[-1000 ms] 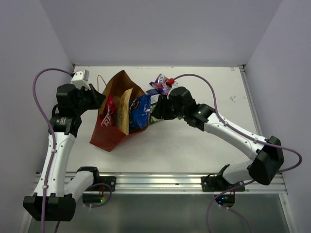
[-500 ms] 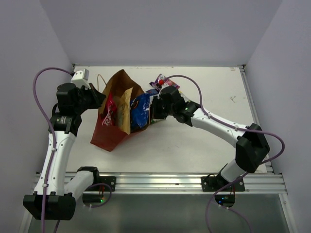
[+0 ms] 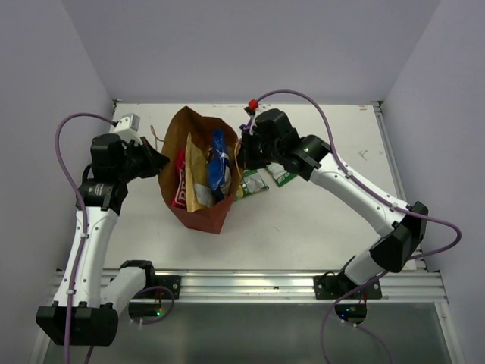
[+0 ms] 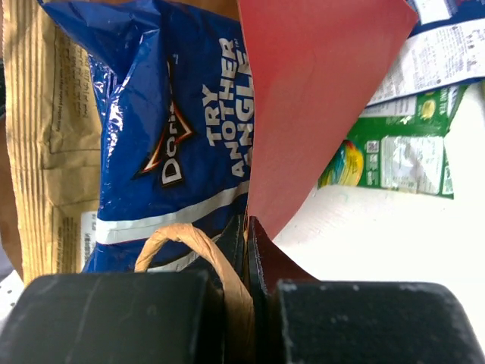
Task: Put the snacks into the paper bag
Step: Adjust the paper bag at the center of the board.
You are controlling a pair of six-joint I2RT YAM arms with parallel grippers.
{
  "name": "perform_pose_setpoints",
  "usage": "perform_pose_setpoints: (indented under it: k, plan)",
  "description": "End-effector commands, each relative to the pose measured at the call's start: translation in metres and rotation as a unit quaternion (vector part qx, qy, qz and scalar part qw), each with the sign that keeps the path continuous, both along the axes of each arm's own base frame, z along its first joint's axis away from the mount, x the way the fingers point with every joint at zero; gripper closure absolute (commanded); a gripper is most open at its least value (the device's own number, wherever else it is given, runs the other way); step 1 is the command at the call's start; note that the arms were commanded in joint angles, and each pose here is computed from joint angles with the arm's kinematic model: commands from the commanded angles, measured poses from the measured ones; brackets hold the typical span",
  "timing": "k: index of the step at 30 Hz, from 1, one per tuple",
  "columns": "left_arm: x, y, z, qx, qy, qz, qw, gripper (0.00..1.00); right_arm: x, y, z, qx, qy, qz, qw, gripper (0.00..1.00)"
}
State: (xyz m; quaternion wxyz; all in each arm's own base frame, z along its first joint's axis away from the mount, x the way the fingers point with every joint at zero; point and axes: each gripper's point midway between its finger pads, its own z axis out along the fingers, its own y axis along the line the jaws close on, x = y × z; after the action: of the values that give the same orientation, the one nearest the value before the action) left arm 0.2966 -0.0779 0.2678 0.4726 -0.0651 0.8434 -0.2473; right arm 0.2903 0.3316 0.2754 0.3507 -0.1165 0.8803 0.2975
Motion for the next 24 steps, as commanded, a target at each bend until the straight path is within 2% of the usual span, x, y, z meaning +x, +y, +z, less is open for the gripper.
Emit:
perform_pose_setpoints:
  k: [1,5,8,9,13,15,17,18,19,21,22,24]
  plan:
    - [-0.011,0.011,0.023,0.015,-0.029,0.026,0.999,1.00,-0.012,0.010,0.030,0.025,-0.033,0.025,0.999,1.00]
    - [-0.024,0.008,0.059,0.011,-0.055,0.018,0.998,1.00,-0.030,0.020,0.046,0.021,-0.030,0.061,0.997,1.00]
    - [-0.031,0.011,0.063,0.018,-0.054,0.025,0.998,1.00,-0.035,0.026,0.048,0.014,-0.034,0.068,0.997,1.00]
    - [-0.030,0.015,0.058,0.024,-0.049,0.034,0.998,1.00,-0.033,0.027,0.041,0.006,-0.029,0.064,0.998,1.00]
    - [-0.025,0.031,-0.019,0.057,0.036,0.069,0.995,1.00,-0.019,0.038,-0.016,-0.052,0.018,0.058,0.997,1.00]
    - [-0.026,0.034,-0.030,0.067,0.061,0.069,0.994,1.00,-0.026,0.047,-0.011,-0.054,0.030,0.081,0.995,1.00]
    - [-0.029,0.028,-0.010,0.060,0.050,0.053,0.995,1.00,-0.032,0.053,0.003,-0.054,0.015,0.090,0.994,1.00]
    - [-0.034,0.023,0.005,0.053,0.037,0.040,0.997,1.00,-0.030,0.055,0.027,-0.045,-0.015,0.085,0.995,1.00]
    - [-0.035,0.022,0.045,0.051,-0.008,0.038,0.998,1.00,-0.040,0.055,0.033,-0.051,-0.015,0.095,0.994,1.00]
    - [-0.045,0.025,0.088,0.059,-0.049,0.045,0.996,1.00,-0.044,0.056,0.050,-0.040,-0.027,0.100,0.994,1.00]
    - [-0.046,0.029,0.091,0.067,-0.054,0.054,0.995,1.00,-0.041,0.055,0.048,-0.044,-0.032,0.093,0.994,1.00]
    - [-0.040,0.047,0.063,0.102,-0.031,0.091,0.990,1.00,-0.029,0.056,0.026,-0.075,-0.021,0.081,0.994,1.00]
